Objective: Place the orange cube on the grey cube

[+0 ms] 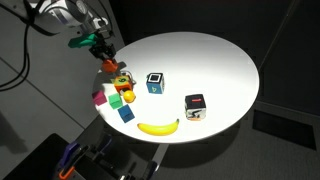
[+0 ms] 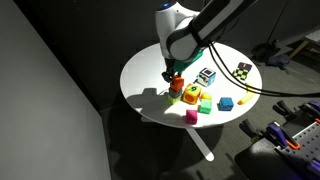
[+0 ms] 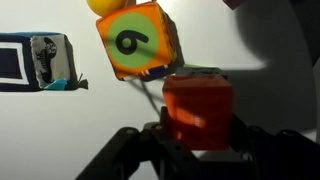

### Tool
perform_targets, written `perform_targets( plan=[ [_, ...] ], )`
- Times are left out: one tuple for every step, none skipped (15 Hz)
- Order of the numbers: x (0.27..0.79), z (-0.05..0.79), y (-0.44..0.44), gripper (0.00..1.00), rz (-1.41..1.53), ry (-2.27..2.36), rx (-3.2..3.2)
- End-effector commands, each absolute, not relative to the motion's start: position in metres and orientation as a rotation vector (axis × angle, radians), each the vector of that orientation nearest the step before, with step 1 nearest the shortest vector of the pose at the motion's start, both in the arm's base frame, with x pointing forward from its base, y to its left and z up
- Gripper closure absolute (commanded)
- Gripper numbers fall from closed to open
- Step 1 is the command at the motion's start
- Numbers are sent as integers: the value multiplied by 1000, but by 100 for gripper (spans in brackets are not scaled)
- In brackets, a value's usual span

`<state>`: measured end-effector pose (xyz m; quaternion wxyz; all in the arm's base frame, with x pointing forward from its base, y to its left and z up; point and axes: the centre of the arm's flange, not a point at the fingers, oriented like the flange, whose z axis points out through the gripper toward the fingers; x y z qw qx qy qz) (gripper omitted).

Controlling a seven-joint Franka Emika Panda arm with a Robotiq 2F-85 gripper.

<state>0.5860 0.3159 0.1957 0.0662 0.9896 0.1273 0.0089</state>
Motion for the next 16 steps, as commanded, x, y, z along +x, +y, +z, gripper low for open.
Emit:
perform_targets(
  plan=[
    [591, 197, 324, 72, 31, 370, 2986],
    [591, 197, 324, 72, 28, 371, 2988],
    [590, 196, 326, 72, 27, 373, 2989],
    [589, 196, 327, 72, 27, 376, 2988],
    [588, 195, 328, 72, 26, 379, 2988],
    [588, 194, 329, 72, 25, 382, 2987],
    [587, 194, 329, 63, 24, 385, 2985],
    [587, 193, 330, 22, 20, 387, 2985],
    [587, 193, 329, 23, 19, 389, 2983],
    [587, 193, 329, 21, 18, 390, 2984],
    [587, 194, 328, 14, 19, 392, 2984],
    [587, 194, 328, 7, 20, 392, 2984],
    [587, 195, 327, 1, 21, 392, 2985],
    [587, 196, 327, 0, 24, 392, 2987],
    [586, 199, 326, 0, 28, 393, 2991],
    [586, 202, 324, 0, 30, 392, 2994]
  ],
)
